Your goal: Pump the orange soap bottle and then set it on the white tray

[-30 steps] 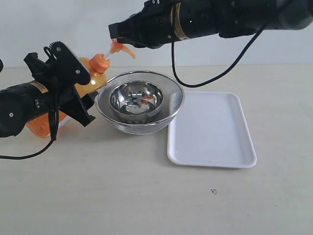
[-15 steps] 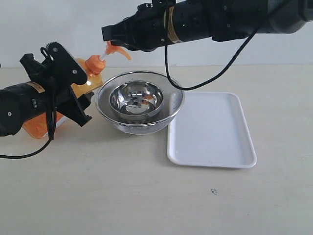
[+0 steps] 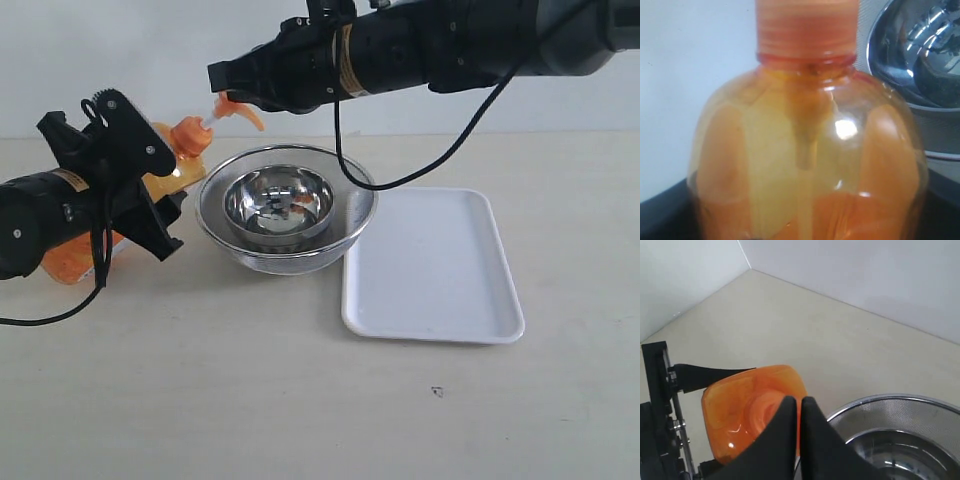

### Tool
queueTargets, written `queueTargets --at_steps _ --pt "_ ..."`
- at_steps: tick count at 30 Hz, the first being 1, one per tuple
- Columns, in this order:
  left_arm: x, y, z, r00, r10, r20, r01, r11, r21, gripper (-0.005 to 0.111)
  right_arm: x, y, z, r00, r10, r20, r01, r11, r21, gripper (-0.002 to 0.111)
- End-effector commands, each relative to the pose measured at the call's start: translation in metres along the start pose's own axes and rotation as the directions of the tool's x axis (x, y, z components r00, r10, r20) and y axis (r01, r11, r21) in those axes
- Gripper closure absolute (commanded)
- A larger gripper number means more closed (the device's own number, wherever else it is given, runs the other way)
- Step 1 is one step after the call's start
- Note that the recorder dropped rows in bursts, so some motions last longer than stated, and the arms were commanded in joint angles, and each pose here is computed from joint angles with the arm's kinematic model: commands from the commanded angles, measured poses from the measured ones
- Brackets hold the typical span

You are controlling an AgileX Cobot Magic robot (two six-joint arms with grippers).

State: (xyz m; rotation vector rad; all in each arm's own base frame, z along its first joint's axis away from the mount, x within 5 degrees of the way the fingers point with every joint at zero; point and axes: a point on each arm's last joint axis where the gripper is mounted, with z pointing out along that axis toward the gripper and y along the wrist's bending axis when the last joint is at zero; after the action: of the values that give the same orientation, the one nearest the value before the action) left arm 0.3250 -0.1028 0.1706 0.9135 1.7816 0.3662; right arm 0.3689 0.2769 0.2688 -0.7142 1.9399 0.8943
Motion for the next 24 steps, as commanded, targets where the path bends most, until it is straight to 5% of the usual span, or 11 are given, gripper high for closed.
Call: queueTargets --at_steps 1,24 --pt "-0.017 0.007 -0.004 0.995 0.033 0.099 -0.027 0.998 -0.062 0.102 0.016 0.010 0.011 0.997 -0.014 -0.071 0.009 0.997 -0.078 0.108" --pt "-0.018 0.007 -0.004 0.994 0.027 0.110 -0.021 0.998 -0.058 0.102 0.031 0.019 0.026 0.994 -0.019 -0.108 0.009 0.996 -0.093 0.108"
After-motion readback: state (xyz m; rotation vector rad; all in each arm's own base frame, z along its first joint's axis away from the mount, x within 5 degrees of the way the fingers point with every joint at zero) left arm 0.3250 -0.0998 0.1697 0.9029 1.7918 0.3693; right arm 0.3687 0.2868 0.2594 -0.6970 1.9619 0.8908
